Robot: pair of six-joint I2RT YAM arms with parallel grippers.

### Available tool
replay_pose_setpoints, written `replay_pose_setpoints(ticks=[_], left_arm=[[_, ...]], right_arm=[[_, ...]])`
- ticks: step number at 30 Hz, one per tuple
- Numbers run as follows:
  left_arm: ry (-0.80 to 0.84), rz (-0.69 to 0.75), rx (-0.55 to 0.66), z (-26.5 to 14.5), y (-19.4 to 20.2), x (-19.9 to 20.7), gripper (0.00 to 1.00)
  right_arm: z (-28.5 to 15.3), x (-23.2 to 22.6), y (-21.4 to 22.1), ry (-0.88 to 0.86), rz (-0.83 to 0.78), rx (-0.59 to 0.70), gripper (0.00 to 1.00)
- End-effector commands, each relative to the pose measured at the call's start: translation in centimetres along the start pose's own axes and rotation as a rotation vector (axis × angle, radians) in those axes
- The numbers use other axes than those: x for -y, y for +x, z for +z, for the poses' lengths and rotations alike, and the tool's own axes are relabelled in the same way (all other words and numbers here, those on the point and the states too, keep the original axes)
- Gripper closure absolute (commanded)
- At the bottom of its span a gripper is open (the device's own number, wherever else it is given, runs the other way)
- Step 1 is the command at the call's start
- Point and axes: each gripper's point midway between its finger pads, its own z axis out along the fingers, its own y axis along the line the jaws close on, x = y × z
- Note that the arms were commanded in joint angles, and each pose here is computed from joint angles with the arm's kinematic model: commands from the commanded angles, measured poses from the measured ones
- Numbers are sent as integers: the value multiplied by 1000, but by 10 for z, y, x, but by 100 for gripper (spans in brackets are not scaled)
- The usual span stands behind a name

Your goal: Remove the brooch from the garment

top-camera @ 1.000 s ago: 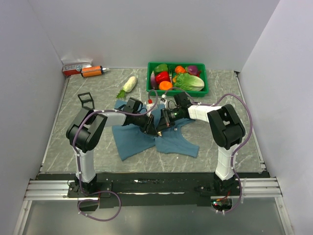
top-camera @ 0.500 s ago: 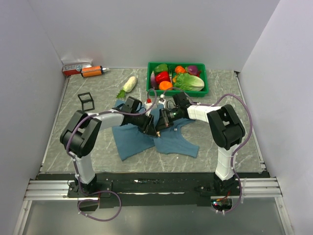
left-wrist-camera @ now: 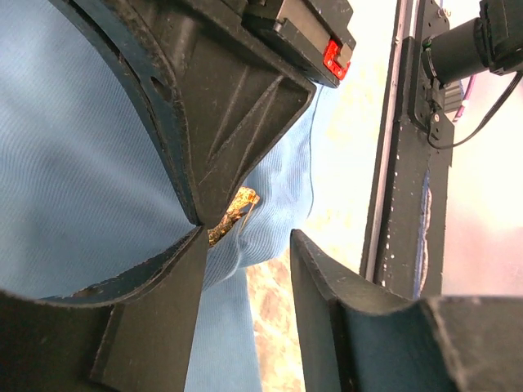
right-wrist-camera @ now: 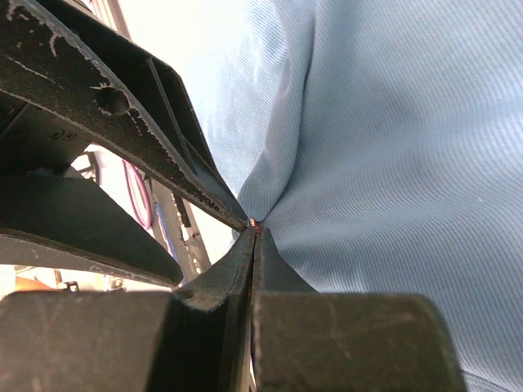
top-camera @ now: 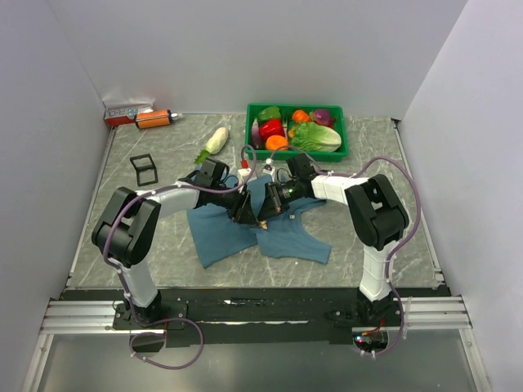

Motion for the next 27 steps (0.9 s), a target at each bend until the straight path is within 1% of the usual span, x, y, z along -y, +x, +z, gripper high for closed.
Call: replay_pose_setpoints(ticks=[1,7,9,12,13,16,17,18,19,20,21,22,23,24,26,27], left_arm=[[57,76,42,12,-8,3,49],[85,68,33,20,-1,0,50],[68,66,23,23,3,-3,50],[15,25,38,23,6,-17,51],[23,-36,51,21,4,-15,51],[68,-49,103,9,-12,-5,51],[77,-58,95,4,-14,0,51],[93,-55,100,-4,-18,6,52],[91,-5,122,-15,-29,14,52],[85,5,131,-22,-30,17,52],[70,5,137,-29,-31,18,51],[55,48,150,-33,-35,21,50],[54,41,144,-32,-30,20,49],[52,65,136,-30,-26,16,48],[73,-14,119,-19,-15,6,47],[84,-32,113,-13,-13,4,43]], right_arm=[[-5,-18,-12,-54,-53,25,100],[-6,-22,-12,-67,-55,28,100],[-9,-24,-16,-80,-56,38,100],[-10,-27,-18,-95,-58,33,100],[-9,-24,-18,-82,-72,34,100],[-12,-19,-14,-49,-83,20,100],[-13,-19,-15,-42,-88,20,100],[-14,-19,-13,-40,-83,17,100],[-17,-21,-14,-41,-98,23,100],[-19,-23,-13,-49,-106,21,100],[-20,-24,-12,-53,-108,19,100],[-22,-25,-13,-58,-113,23,100],[-23,-24,-13,-63,-107,26,100],[-24,-25,-12,-82,-101,27,100],[-25,-27,-16,-104,-100,38,100],[-25,-32,-16,-130,-108,37,100]])
